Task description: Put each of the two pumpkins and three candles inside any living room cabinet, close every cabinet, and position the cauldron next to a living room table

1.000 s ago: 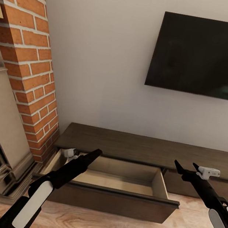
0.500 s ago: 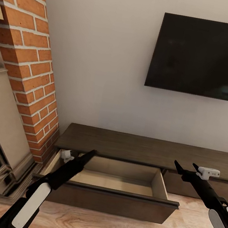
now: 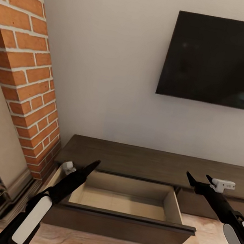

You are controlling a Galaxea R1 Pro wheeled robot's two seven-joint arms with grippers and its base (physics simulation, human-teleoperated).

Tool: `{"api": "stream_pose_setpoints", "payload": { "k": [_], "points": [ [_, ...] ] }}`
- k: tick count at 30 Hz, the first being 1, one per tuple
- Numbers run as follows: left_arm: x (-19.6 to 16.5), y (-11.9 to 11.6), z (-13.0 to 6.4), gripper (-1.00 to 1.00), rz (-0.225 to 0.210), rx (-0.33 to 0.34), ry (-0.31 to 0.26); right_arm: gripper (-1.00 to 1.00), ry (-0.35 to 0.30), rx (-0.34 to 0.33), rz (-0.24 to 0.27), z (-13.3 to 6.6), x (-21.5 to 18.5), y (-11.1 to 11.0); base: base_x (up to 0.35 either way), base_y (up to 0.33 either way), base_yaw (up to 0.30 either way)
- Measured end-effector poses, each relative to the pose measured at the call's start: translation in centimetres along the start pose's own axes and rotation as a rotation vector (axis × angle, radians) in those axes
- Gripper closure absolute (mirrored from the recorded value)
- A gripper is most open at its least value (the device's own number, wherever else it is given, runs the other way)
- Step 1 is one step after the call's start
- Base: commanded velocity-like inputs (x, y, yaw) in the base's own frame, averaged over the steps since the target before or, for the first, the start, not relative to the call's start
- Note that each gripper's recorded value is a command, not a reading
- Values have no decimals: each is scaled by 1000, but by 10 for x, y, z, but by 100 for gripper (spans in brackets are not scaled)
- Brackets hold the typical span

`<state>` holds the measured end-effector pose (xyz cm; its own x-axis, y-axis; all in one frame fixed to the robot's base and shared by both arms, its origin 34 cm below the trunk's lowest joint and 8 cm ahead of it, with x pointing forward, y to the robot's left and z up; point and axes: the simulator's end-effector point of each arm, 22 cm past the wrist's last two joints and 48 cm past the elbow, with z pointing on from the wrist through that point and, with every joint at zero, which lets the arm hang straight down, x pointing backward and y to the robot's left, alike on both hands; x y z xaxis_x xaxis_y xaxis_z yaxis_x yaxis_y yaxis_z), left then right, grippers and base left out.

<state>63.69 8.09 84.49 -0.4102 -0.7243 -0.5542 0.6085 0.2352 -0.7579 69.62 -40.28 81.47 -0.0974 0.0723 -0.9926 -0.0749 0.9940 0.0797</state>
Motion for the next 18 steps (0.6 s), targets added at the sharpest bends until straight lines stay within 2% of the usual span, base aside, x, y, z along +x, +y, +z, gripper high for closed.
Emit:
{"api": "stream_pose_setpoints", "payload": {
  "k": [7,18],
  "points": [
    [0,0,0,-100,-1,1,0,-100,0,0,0,0,0,0,285,0,0],
    [0,0,0,-100,1,0,1,-100,1,0,-3,0,0,0,23,0,0]
  ]
}}
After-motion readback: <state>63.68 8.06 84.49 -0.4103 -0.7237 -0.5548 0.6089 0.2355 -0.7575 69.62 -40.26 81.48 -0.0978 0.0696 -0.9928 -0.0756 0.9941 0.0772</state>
